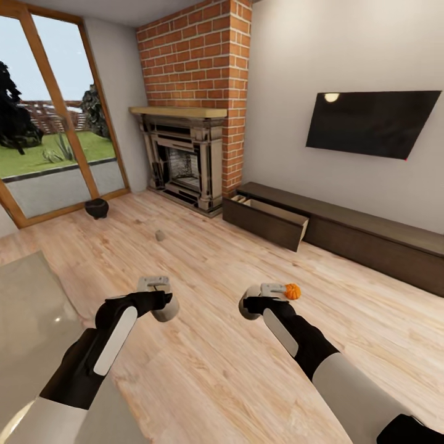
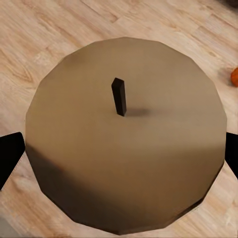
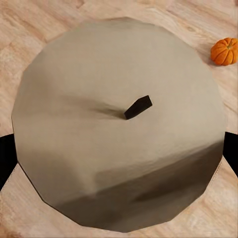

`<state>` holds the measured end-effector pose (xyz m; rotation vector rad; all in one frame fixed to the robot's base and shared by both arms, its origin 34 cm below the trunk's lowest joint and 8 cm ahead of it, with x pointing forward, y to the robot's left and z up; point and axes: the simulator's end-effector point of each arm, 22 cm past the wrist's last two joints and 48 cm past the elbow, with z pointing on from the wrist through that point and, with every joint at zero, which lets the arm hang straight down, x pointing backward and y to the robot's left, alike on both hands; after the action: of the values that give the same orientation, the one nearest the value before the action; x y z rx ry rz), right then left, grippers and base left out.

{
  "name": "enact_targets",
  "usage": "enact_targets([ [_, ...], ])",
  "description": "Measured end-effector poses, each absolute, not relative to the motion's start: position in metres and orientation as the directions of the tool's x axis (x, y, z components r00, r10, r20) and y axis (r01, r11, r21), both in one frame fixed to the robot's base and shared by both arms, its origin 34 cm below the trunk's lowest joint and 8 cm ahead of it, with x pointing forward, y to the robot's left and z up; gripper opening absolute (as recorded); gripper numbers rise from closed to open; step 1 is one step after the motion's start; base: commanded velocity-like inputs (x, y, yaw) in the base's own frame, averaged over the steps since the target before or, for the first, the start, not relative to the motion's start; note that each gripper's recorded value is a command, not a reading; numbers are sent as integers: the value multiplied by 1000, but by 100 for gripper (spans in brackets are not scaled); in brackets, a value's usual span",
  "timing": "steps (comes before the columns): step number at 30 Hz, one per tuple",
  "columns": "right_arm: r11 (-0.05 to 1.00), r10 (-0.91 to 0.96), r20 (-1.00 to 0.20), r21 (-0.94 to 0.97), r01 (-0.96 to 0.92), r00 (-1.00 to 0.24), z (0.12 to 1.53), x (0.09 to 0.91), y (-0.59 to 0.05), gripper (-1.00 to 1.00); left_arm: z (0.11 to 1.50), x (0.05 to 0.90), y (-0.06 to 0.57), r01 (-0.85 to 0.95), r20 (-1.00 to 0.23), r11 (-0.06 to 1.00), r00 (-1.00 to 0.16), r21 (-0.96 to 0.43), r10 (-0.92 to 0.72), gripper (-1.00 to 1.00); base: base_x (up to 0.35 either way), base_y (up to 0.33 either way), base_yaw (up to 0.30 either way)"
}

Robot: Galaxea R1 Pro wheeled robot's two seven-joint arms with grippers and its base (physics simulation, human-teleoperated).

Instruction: Place each of the two pumpkins and all three candles from the living room inside a cabinet in the living room (use any cabinet), then make sure every cabinet is closed, and position the cauldron so it is next to a table in the living room.

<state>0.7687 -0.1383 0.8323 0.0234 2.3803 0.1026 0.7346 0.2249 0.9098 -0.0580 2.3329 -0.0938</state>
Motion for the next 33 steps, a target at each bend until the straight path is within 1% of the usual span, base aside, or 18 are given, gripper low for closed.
enact_targets([
  [9,997,47,-686,82,-12,-726,832,769,-139,-100,910,735,228,-15,-721,997,-690,-80,-69,-100,213,157,-23],
  [17,997,47,-686,82,-13,-726,833,769,-139,-100,912,735,226,-14,-722,996,-688,-84,-70,-100,40,9,-259],
  [33,996,48,-689,83,-13,-723,837,769,-140,-100,915,735,225,-13,-725,996,-685,-85,-71,-100,320,0,-279],
])
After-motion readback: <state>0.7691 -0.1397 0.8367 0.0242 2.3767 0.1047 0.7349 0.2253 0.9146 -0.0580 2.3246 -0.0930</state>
